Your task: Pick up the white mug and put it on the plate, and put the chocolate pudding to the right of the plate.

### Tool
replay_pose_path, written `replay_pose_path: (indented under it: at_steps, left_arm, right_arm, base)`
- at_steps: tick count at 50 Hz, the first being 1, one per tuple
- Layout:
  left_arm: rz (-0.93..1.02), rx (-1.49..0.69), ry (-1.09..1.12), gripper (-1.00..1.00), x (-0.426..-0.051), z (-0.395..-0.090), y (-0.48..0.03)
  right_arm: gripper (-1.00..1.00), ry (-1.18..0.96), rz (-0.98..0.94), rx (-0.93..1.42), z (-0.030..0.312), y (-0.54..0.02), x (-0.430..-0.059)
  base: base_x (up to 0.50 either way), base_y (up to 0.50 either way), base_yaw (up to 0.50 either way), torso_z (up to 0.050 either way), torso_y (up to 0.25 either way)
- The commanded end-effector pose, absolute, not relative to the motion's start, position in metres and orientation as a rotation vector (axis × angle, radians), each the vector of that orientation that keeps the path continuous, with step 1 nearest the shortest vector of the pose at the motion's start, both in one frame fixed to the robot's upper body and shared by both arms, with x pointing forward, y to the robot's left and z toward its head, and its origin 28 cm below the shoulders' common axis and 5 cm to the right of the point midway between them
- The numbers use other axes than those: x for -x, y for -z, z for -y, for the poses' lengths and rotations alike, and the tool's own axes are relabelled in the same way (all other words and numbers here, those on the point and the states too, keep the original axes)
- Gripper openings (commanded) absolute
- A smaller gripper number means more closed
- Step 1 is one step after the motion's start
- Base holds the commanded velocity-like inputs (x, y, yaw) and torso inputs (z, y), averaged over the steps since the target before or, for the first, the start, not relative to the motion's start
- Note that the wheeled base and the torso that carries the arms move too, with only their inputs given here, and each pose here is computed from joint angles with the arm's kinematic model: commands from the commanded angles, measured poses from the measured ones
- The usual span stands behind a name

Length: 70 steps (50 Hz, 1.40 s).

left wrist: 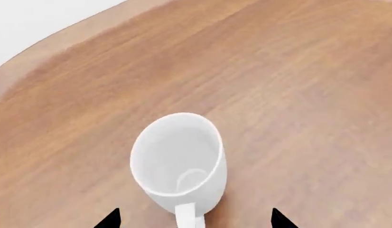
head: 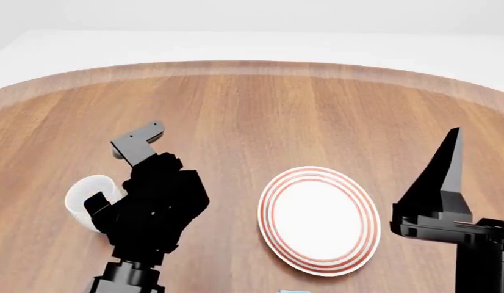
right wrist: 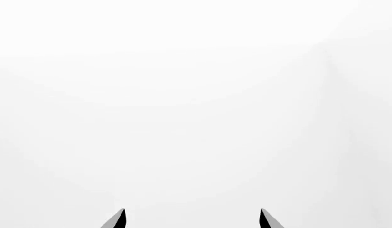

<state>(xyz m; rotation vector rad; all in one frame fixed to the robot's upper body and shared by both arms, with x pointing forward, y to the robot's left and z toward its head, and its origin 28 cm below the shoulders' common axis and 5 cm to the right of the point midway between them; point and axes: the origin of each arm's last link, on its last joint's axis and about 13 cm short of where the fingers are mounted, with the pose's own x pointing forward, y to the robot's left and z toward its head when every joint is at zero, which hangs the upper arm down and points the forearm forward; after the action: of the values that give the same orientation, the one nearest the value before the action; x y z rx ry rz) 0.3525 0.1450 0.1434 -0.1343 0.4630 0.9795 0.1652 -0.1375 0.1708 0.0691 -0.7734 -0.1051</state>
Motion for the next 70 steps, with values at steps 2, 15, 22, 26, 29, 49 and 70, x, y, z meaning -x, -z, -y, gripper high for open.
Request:
replay_pose_path:
  at_steps: [2, 15, 22, 26, 29, 49, 70]
  left_arm:
    - [-0.519, 0.266, -0.920, 1.00, -0.353, -0.139, -0.133]
    - [-0.507, 0.410, -0.908, 1.00, -0.355, -0.150, -0.121]
    - [-0.483, 0.428, -0.920, 1.00, -0.356, -0.158, -0.117]
    - [-0.467, 0.443, -0.918, 1.00, -0.356, -0.162, -0.117]
    - [-0.459, 0.443, -0.920, 1.00, -0.355, -0.163, -0.118]
    - [-0.470, 0.397, -0.947, 1.00, -0.354, -0.169, -0.104]
    - [-0.470, 0.408, -1.000, 1.00, -0.353, -0.176, -0.097]
  right_arm:
    - [1.00, 0.096, 0.768, -0.070, 0.136, -0.169, -0.165]
    - [1.00, 0.088, 0.764, -0.068, 0.135, -0.168, -0.165]
    - [1.00, 0.086, 0.763, -0.067, 0.135, -0.167, -0.165]
    - [1.00, 0.085, 0.762, -0.066, 0.135, -0.167, -0.165]
    - [1.00, 0.084, 0.762, -0.065, 0.135, -0.167, -0.166]
    - [1.00, 0.080, 0.758, -0.064, 0.134, -0.167, -0.166]
    - [1.00, 0.072, 0.751, -0.063, 0.134, -0.164, -0.167]
  base:
    - [0.00, 0.00, 0.00, 0.000, 0.000]
    - [0.00, 0.00, 0.00, 0.000, 0.000]
    - [0.00, 0.00, 0.00, 0.000, 0.000]
    - [0.00, 0.00, 0.00, 0.000, 0.000]
    - [0.00, 0.00, 0.00, 0.000, 0.000]
    - [0.00, 0.00, 0.00, 0.000, 0.000]
    - [0.00, 0.00, 0.00, 0.000, 0.000]
